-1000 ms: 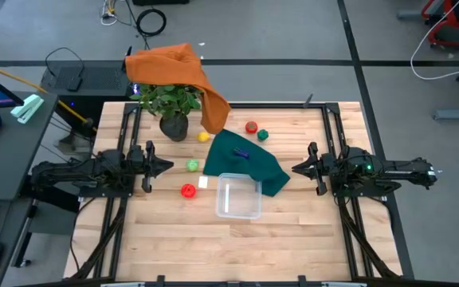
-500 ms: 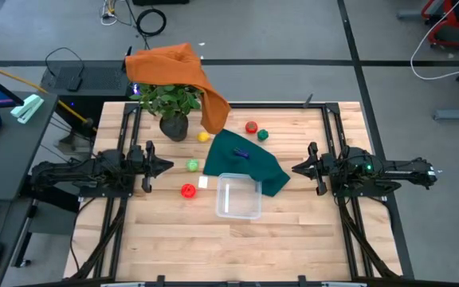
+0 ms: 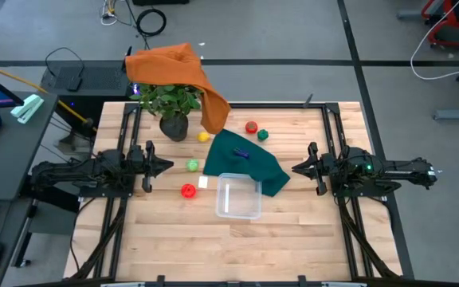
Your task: Pick and placing Produce into tupperware
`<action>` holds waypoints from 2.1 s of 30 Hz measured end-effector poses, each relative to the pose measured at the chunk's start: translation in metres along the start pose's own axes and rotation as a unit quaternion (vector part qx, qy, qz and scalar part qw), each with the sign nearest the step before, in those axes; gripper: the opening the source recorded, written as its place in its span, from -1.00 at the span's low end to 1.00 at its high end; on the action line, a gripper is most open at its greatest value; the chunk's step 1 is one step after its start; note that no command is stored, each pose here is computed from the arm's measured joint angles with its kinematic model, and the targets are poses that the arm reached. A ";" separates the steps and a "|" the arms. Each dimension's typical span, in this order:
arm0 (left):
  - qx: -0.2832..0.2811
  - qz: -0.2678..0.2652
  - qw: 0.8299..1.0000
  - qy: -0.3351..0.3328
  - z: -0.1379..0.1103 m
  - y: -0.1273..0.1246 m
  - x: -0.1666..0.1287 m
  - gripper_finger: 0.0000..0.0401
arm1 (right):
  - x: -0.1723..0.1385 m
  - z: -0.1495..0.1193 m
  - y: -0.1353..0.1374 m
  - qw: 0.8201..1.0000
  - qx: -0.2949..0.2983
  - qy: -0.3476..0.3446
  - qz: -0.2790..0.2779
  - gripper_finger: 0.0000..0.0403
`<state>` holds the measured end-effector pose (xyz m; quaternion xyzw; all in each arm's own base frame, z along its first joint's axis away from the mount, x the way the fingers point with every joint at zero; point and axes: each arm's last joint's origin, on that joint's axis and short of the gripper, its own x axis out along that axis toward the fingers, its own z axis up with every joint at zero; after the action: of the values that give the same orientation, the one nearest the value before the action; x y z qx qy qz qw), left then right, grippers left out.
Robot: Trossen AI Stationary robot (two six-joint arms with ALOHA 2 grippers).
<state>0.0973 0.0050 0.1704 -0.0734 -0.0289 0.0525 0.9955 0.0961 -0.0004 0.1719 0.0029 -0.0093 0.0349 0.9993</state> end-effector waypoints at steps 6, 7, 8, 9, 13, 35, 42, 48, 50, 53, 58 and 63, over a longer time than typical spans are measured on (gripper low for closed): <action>0.000 0.001 1.000 0.000 0.000 0.000 0.000 -0.86 | 0.000 0.000 0.000 1.000 0.000 0.000 0.000 -1.00; 0.000 0.001 1.000 -0.001 0.000 0.000 0.000 -0.87 | 0.000 0.000 0.000 1.000 0.000 0.000 0.000 -1.00; -0.001 0.001 1.000 -0.001 0.000 0.000 0.000 -0.88 | 0.000 0.000 0.000 1.000 0.000 0.000 0.000 -1.00; -0.002 0.001 1.000 -0.001 0.000 0.000 0.000 -0.89 | 0.000 0.000 0.000 1.000 0.000 0.000 0.000 -1.00; -0.003 0.001 1.000 -0.001 0.000 0.000 0.000 -0.91 | 0.000 0.000 0.000 1.000 0.000 0.000 0.000 -1.00; -0.250 0.001 0.968 -0.002 0.000 0.000 0.000 -0.92 | 0.000 0.000 0.000 1.000 0.000 0.000 0.000 -1.00; -0.229 0.006 0.973 -0.004 0.000 0.000 0.000 -0.95 | 0.000 0.000 0.000 1.000 0.000 -0.002 0.000 -1.00; -0.044 0.051 0.998 -0.015 0.001 0.003 0.000 -0.96 | 0.000 0.003 0.000 1.000 0.000 -0.018 0.000 -1.00; -0.007 0.075 0.997 -0.018 0.002 0.004 0.000 -0.93 | 0.000 0.006 0.000 0.999 0.014 -0.029 0.001 -1.00; 0.038 0.092 0.995 -0.015 0.002 0.005 -0.001 -0.88 | 0.000 0.008 0.000 0.997 0.060 -0.043 0.003 -1.00; 0.076 0.095 0.992 -0.010 0.002 0.005 -0.001 -0.86 | 0.000 0.009 0.000 0.991 0.124 -0.043 0.006 -1.00; 0.067 0.103 0.992 -0.017 0.003 0.006 -0.001 -0.94 | -0.001 0.010 0.000 0.984 0.169 -0.054 -0.001 -1.00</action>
<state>0.0959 0.0109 0.1722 -0.0081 -0.0347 0.1582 0.9868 0.0954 -0.0010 0.1822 0.1740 -0.0576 0.0349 0.9824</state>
